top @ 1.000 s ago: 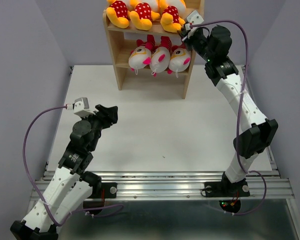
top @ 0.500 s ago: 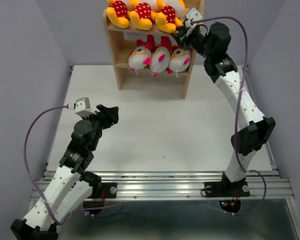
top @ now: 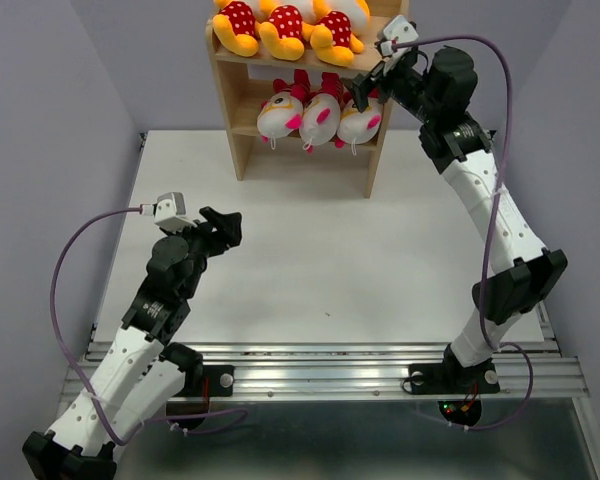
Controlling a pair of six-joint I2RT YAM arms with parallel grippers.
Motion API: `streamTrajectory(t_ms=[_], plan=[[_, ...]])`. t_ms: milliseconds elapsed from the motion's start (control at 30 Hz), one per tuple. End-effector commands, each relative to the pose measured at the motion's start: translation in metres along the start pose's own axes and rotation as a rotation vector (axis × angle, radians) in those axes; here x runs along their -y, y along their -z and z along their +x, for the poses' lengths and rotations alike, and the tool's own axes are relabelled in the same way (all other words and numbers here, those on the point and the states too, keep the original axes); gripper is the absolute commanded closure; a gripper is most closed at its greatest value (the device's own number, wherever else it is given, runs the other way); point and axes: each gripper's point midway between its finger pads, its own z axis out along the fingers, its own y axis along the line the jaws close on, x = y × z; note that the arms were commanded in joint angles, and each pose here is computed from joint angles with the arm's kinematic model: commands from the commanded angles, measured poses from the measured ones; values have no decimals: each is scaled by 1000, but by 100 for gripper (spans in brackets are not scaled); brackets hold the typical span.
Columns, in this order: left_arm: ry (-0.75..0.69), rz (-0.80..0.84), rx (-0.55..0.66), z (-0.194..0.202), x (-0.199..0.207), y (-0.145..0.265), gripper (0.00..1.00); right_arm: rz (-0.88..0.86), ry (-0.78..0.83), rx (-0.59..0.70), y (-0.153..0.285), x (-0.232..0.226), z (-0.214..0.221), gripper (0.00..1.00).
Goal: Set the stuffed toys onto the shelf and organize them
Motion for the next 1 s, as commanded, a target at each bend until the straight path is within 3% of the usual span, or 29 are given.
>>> streamTrajectory(t_ms=[0, 167, 200, 233, 333, 400, 433, 567, 767, 967], plan=[[-30, 32, 70, -25, 12, -2, 14, 81, 14, 93, 48, 17, -69, 0], [-65, 3, 69, -34, 13, -4, 8, 63, -114, 6, 86, -10, -41, 0], [-69, -4, 72, -35, 12, -5, 1, 55, -225, -71, 91, -26, -7, 0], [-74, -11, 73, -37, 11, -6, 1, 69, -254, -70, 108, -30, -12, 0], [-80, -21, 66, -35, 10, -9, 1, 102, -382, -174, 141, -53, 35, 0], [-80, -30, 60, -33, 9, -11, 1, 215, -493, -232, 159, -47, 65, 0], [-79, -33, 58, -33, 9, -12, 1, 330, -527, -304, 173, -41, 99, 0], [-73, -75, 43, -29, 2, -15, 1, 780, -621, -388, 235, 7, 157, 0], [-64, -87, 31, -23, -3, -14, 1, 950, -634, -528, 282, -3, 220, 0], [-69, -127, 11, -20, -9, -15, 1, 1069, -642, -589, 316, -14, 244, 0]])
